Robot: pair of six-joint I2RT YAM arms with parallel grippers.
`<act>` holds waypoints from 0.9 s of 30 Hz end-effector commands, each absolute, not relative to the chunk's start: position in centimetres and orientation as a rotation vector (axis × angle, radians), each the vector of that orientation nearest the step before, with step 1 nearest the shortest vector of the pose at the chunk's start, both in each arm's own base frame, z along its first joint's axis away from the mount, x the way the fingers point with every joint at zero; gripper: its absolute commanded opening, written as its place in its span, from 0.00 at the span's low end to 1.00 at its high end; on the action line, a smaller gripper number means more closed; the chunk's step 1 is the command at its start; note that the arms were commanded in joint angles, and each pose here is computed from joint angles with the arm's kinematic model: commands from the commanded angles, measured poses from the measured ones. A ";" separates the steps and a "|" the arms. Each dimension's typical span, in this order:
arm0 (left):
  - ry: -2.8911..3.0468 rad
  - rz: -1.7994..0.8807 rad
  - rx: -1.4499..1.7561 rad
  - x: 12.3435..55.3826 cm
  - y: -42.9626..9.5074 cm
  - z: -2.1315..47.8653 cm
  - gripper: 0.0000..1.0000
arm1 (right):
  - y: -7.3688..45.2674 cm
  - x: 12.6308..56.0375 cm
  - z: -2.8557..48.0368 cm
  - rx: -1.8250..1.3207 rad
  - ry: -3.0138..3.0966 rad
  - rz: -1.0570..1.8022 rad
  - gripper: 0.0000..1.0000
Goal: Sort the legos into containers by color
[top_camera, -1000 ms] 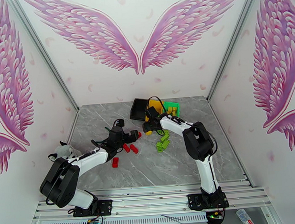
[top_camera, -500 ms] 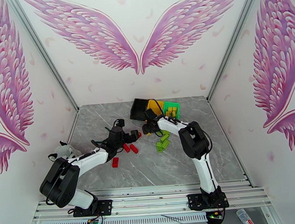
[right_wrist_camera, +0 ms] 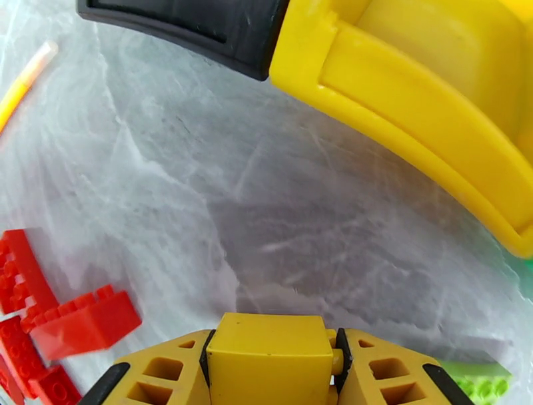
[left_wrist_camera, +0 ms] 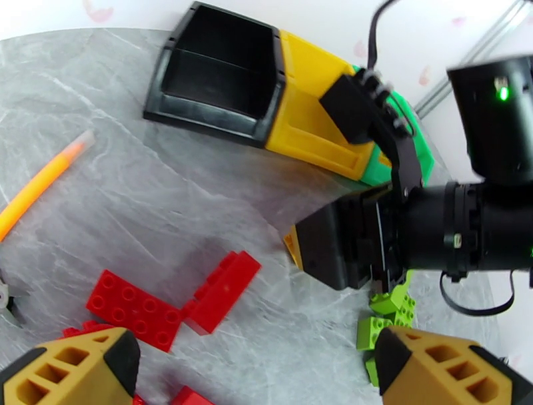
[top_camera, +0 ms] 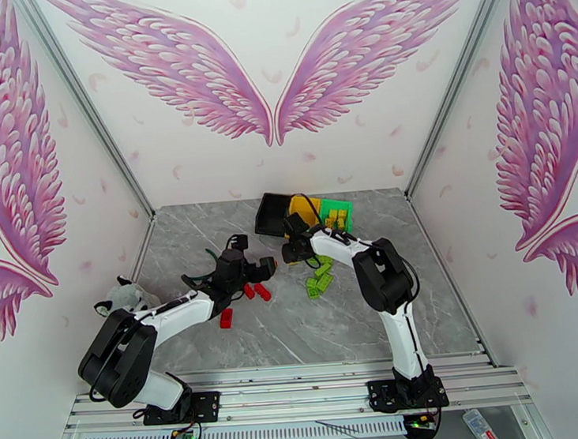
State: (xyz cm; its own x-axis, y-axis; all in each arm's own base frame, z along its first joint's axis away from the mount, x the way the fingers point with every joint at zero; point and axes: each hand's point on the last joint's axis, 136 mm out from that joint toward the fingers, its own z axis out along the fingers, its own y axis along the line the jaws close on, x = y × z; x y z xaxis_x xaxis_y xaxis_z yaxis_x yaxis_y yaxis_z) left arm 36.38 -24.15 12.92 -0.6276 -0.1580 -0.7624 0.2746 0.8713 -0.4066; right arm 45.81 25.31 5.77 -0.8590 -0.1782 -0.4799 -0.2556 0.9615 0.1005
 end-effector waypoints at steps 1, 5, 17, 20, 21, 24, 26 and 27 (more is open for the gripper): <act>2.132 -0.590 0.187 36.1 -25.9 14.3 0.99 | 22.2 47.4 11.1 -0.153 2.520 0.243 0.35; 2.109 -0.538 0.328 35.0 -28.6 14.9 0.99 | 17.6 48.2 13.4 0.017 2.475 0.240 0.35; 2.061 -0.432 0.602 32.1 -33.8 14.9 0.99 | 9.6 52.4 15.7 0.293 2.442 0.170 0.36; 2.060 -0.428 0.617 31.9 -34.1 14.9 0.99 | 9.3 53.7 15.7 0.295 2.452 0.142 0.37; 2.061 -0.427 0.618 31.9 -34.2 14.8 0.99 | 9.3 54.1 15.8 0.292 2.460 0.132 0.39; 2.072 -0.431 0.636 31.8 -34.7 14.4 0.99 | 9.4 55.2 15.9 0.268 2.491 0.108 0.49; 2.082 -0.432 0.652 31.6 -35.1 14.2 0.99 | 9.5 55.3 16.0 0.261 2.503 0.108 0.57; 2.087 -0.433 0.657 31.6 -35.3 14.1 0.99 | 9.5 55.1 16.1 0.266 2.501 0.111 0.60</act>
State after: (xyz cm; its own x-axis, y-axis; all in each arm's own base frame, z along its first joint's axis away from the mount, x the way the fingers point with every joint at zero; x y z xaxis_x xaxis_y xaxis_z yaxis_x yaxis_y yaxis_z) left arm 31.49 -34.37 13.55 -0.4799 0.2688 -0.8351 0.5850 0.8075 -0.0763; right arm 56.08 10.44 16.52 -0.7571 0.2270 -0.6127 0.1438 0.9726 0.1827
